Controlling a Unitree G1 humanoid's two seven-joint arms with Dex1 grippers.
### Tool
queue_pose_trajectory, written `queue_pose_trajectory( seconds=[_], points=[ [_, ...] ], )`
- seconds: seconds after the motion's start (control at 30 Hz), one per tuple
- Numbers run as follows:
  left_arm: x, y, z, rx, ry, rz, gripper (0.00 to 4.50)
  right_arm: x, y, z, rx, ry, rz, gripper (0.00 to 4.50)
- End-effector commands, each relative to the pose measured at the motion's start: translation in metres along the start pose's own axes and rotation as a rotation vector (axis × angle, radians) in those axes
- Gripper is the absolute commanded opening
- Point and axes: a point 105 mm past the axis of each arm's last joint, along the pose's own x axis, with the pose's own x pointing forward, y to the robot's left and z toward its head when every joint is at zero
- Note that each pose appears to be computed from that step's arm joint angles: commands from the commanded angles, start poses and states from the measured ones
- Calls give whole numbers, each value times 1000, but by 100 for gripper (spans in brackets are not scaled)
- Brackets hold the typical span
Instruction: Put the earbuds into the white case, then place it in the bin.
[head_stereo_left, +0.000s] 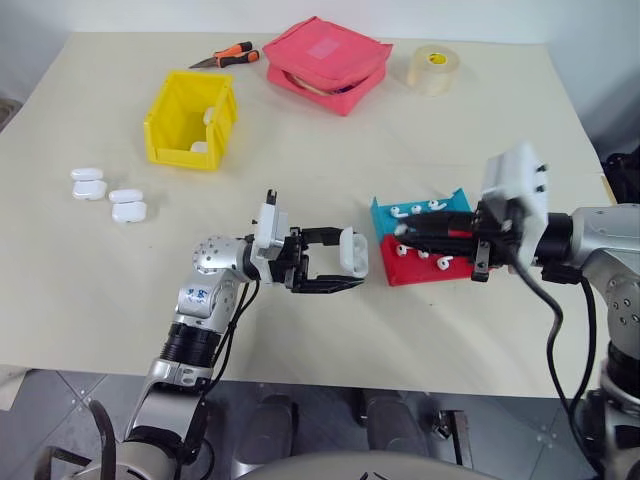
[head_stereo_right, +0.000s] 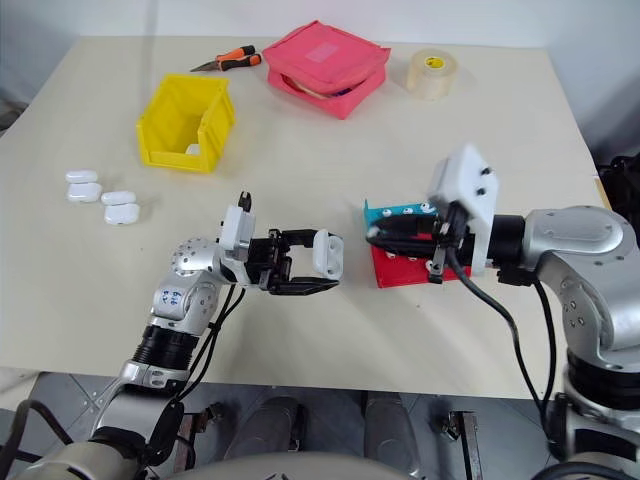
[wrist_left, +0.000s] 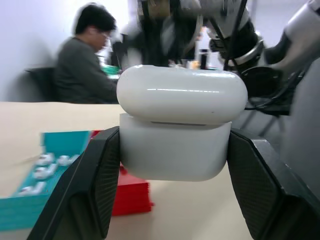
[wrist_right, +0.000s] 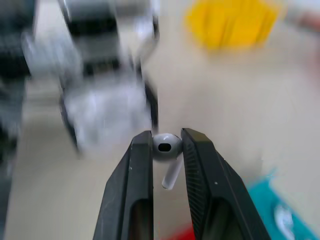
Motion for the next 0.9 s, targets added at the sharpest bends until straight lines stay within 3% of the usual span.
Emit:
queue_pose_trajectory(
  seconds=[0.03,0.3,0.9],
  points=[
    [5,-3,4,-5,-30,-82,280,4,15,21,-4,-124,19,46],
    [10,3,7,-6,-50,-148,280,16,31,13,55,-159,27,46],
    [12,0,26,17,-139,-180,280,29,28,-14,95,-173,1,46]
  ],
)
